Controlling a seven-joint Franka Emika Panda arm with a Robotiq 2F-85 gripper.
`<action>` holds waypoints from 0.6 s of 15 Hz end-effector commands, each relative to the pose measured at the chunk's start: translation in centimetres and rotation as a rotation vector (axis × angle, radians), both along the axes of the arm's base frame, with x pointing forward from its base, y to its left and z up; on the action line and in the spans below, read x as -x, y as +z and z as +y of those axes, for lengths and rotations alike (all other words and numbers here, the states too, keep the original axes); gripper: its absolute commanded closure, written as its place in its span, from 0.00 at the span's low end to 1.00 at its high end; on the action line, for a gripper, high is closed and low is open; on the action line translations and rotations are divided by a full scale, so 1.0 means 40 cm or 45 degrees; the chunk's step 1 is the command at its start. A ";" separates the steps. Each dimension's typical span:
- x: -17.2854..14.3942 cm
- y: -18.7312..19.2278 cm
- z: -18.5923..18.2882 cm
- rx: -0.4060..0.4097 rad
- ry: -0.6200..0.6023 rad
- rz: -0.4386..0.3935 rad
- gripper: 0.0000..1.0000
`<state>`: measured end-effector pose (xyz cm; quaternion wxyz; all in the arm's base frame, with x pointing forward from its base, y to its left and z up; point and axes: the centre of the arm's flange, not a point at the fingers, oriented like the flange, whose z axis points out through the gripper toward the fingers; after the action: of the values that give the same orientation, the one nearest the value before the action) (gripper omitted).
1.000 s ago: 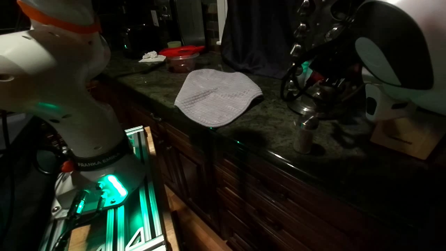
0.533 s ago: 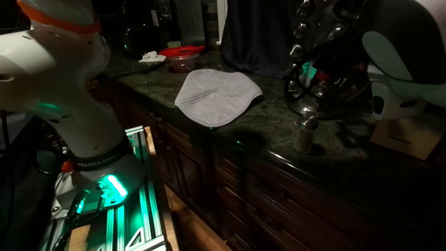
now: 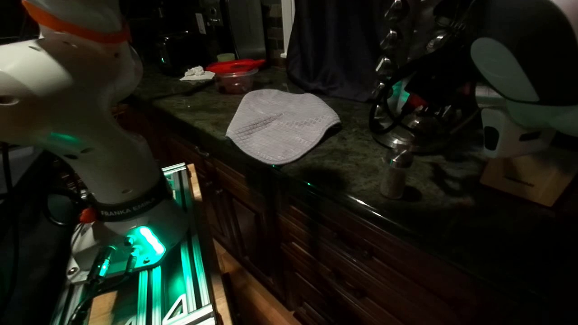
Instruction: Pu the left bottle on the rack
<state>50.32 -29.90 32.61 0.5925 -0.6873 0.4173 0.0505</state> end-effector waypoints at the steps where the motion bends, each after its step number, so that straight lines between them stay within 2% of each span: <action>1: -0.013 0.010 -0.007 0.092 -0.030 0.019 0.00; 6: -0.036 0.023 -0.010 0.129 -0.042 0.012 0.00; 9: -0.045 0.020 -0.003 0.128 -0.027 0.016 0.11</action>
<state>51.71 -30.30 33.39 0.5674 -0.7053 0.4244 0.0231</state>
